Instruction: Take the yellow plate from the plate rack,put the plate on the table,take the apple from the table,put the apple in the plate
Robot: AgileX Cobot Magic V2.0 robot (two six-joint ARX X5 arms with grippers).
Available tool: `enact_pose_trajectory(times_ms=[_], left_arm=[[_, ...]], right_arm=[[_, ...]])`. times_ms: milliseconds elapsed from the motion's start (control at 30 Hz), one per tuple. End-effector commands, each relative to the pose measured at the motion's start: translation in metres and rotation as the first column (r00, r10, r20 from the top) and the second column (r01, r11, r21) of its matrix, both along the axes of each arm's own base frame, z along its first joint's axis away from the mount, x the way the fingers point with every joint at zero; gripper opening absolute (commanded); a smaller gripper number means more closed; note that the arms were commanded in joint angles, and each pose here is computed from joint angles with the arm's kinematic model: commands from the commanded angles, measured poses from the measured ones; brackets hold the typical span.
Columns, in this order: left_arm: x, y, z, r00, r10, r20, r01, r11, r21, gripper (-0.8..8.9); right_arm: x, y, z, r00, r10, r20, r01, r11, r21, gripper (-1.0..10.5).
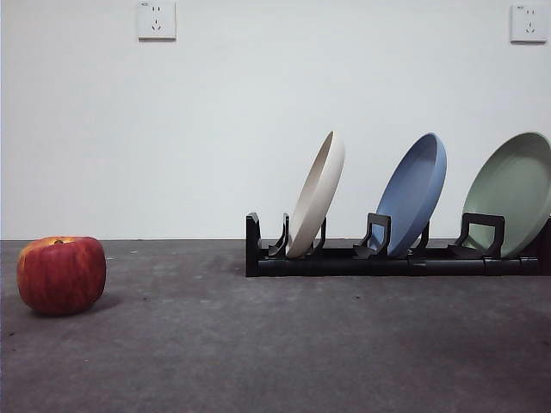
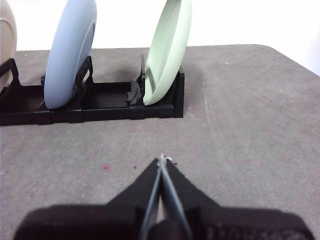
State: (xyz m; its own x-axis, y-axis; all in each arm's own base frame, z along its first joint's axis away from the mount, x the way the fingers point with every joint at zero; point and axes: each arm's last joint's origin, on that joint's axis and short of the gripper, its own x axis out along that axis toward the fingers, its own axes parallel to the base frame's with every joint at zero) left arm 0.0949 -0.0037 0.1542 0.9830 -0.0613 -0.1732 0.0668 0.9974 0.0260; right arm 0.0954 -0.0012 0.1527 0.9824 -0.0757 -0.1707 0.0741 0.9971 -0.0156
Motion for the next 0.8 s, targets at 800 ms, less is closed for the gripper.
enact_pose_trajectory(times_ms=[800], left_arm=[[-0.002, -0.002, 0.115, 0.992, -0.047, 0.121, 0.059, 0.994, -0.097, -0.05]], right_arm=[[-0.018, 0.0, 0.138, 0.998, -0.031, 0.062, 0.016, 0.971, 0.238, -0.1]])
